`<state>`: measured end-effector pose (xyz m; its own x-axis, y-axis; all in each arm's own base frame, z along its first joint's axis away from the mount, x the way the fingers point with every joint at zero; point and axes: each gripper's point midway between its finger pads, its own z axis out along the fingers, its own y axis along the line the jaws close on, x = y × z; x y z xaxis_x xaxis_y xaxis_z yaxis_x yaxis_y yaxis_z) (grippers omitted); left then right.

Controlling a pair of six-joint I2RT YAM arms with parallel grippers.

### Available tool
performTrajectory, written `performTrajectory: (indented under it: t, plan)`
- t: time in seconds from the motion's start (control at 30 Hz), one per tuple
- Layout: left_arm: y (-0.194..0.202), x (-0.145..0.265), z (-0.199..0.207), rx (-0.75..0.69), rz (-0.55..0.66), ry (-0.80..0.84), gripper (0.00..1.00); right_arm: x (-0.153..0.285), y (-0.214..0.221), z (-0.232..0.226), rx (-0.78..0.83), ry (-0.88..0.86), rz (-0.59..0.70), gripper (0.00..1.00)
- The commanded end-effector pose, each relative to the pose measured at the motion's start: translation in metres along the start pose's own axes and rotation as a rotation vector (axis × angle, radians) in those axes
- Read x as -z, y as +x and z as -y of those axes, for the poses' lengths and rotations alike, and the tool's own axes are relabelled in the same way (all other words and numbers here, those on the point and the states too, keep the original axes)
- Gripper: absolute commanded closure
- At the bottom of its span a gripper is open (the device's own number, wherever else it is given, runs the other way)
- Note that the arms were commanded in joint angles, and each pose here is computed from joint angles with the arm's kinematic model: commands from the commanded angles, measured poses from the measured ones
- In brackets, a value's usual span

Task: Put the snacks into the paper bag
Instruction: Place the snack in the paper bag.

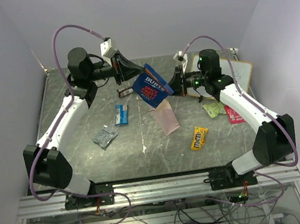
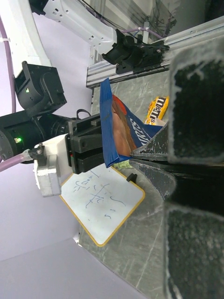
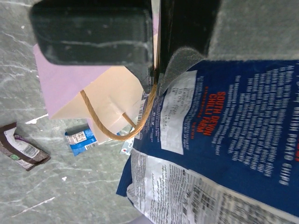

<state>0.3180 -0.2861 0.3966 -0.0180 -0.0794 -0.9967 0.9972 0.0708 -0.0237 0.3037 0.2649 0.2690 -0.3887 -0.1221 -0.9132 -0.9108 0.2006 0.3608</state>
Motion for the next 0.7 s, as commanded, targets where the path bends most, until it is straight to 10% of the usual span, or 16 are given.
performTrajectory:
  t: [0.0,0.67]
  plan:
    - [-0.011,-0.002,0.005,-0.079,0.025,-0.010,0.93,0.009,-0.015,-0.008,-0.011,-0.028,0.053,1.00]
    - [0.002,-0.018,0.036,-0.041,0.048,0.098,0.93,0.013,-0.012,0.004,-0.078,-0.007,0.088,1.00]
